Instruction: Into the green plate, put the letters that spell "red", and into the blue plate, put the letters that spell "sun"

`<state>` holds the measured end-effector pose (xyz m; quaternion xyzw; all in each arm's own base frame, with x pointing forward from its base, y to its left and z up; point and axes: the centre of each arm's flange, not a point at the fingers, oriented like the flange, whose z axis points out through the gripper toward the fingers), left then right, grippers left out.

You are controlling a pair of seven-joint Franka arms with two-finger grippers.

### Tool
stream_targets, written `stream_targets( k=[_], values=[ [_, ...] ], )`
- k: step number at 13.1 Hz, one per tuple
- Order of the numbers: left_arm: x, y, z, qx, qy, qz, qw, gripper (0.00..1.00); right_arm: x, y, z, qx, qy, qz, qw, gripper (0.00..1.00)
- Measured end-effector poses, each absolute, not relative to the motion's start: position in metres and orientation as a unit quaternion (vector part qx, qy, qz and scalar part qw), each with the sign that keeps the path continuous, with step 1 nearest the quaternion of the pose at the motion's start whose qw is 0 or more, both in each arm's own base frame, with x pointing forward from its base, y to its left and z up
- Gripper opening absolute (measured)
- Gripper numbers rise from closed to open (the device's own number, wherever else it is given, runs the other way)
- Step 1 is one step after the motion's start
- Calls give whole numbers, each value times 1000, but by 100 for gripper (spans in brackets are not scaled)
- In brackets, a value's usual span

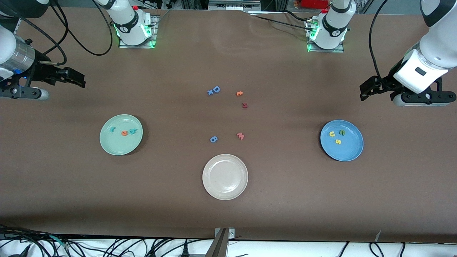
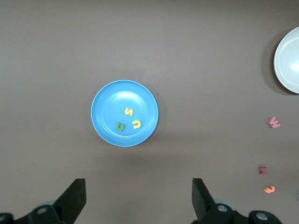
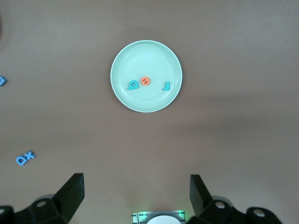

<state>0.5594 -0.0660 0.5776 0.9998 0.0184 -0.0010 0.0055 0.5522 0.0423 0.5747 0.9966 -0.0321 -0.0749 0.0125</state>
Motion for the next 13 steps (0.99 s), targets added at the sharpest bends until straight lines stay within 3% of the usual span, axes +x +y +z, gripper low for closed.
stream_targets(
  k=[13],
  values=[
    [562,-63,577,1000,22,4,6,100,554,41,570,997,-12,-79,11,100]
  ],
)
